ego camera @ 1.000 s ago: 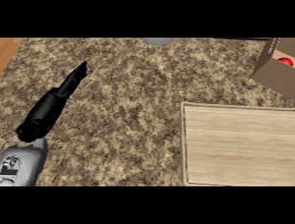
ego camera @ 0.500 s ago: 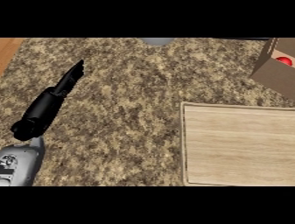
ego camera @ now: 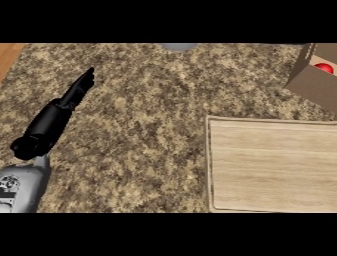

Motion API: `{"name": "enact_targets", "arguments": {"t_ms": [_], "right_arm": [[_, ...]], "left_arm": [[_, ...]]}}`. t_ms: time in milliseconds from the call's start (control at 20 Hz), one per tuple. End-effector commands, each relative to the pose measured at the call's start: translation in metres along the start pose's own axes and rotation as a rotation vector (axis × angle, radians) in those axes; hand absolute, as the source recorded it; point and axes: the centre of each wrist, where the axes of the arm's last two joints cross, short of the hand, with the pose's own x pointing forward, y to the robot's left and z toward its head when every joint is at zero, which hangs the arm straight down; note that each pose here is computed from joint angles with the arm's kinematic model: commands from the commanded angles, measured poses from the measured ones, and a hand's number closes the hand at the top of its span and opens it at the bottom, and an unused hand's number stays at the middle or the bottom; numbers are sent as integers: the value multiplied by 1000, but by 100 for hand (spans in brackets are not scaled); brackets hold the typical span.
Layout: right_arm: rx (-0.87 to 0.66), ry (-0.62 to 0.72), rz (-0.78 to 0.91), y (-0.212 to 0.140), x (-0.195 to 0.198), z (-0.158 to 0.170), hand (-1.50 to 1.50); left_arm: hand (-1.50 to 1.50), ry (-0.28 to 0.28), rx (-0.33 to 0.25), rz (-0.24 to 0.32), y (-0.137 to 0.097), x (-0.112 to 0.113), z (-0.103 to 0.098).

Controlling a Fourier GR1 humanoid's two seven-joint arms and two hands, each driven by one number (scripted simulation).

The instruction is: Pick the tomato from the tray and place it in the cardboard box

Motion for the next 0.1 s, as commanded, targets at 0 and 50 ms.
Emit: {"name": "enact_targets", "arguments": {"t_ms": [0,50], "right_arm": [[-84,-43,-152,-22,6,16,-150],[-94,-14,-154,-26,-4,26,-150]], "left_arm": [[0,2,-9,1,-2,-3,3],[0,-13,-1,4,-3,-3,2]]}}
